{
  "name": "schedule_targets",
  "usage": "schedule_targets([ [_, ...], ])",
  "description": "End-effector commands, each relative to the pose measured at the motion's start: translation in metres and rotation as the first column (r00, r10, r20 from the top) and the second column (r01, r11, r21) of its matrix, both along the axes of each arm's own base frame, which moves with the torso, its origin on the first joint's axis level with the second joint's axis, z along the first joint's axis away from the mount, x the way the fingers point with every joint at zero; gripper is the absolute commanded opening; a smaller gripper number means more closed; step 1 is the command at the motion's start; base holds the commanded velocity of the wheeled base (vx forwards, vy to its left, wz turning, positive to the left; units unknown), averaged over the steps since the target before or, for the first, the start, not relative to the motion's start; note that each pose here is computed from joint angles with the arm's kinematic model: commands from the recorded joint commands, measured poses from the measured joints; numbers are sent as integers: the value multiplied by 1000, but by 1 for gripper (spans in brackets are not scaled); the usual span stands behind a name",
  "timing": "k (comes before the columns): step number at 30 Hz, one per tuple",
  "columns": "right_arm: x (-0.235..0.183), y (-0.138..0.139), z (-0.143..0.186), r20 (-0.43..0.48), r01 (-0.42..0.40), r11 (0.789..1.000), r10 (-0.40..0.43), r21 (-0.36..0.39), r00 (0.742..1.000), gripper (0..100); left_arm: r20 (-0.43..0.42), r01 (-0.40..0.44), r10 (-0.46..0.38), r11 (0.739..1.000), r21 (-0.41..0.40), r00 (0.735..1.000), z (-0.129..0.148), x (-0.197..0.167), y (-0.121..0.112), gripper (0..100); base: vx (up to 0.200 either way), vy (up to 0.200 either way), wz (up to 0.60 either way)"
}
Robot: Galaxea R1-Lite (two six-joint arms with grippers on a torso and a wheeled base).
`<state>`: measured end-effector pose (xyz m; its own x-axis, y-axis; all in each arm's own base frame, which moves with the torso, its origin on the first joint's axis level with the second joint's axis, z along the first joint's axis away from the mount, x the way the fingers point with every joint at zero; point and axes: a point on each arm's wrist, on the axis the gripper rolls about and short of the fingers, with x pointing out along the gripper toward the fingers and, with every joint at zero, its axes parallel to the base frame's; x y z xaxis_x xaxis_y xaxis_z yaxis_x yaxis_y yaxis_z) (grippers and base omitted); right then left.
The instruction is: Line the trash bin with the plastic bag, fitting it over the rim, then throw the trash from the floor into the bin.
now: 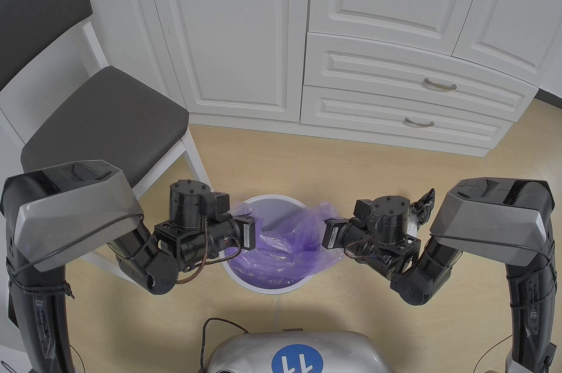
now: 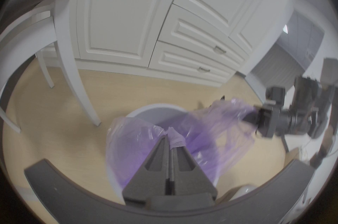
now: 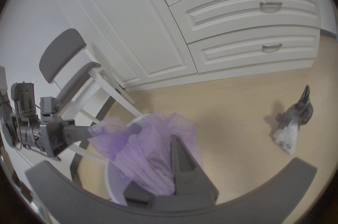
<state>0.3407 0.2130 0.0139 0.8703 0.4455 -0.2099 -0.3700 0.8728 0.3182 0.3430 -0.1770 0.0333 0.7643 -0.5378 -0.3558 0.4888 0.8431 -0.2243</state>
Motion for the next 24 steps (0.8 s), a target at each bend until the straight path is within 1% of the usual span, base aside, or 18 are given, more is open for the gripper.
schedule_targets([
  [1,7,-30,5,22,52,991,-50,-121,999,0,-13,19,-18,996,92,1000,11,-6,38,0,0,0,0],
  [3,8,-38,9,12,65,986,-64,-157,998,0,-12,14,-13,996,94,1000,17,-7,40,0,0,0,0],
  [4,8,-39,10,8,67,985,-66,-160,998,0,-10,14,-13,996,93,1000,18,-8,40,0,0,0,0],
  [7,6,-52,21,-47,76,974,-88,-215,995,0,-14,1,0,995,101,1000,21,-8,46,0,0,0,0],
  [12,4,-60,31,-83,82,968,-104,-237,991,0,-31,-13,16,995,101,999,21,-6,52,0,0,0,0],
  [15,3,-62,31,-90,84,966,-108,-244,990,0,-28,-18,20,995,93,999,22,-5,52,0,0,0,0],
  [16,2,-63,28,-109,76,961,-108,-267,988,0,-33,-28,31,995,98,999,20,-5,53,0,0,0,0],
  [19,2,-67,23,-128,67,947,-112,-314,985,0,-39,-44,49,992,116,998,19,-5,56,0,0,0,0],
  [20,1,-69,21,-131,67,938,-118,-339,984,0,-46,-49,55,991,121,997,20,-4,58,0,0,0,0],
  [21,0,-70,21,-132,67,936,-119,-346,984,0,-49,-51,58,991,122,997,20,-4,59,0,0,0,0],
  [22,-1,-72,19,-130,67,924,-125,-377,984,0,-68,-63,72,989,132,995,20,-2,63,0,0,0,0],
  [24,-3,-76,15,-129,71,908,-136,-413,982,0,-79,-87,99,986,146,992,28,1,65,0,0,0,0],
])
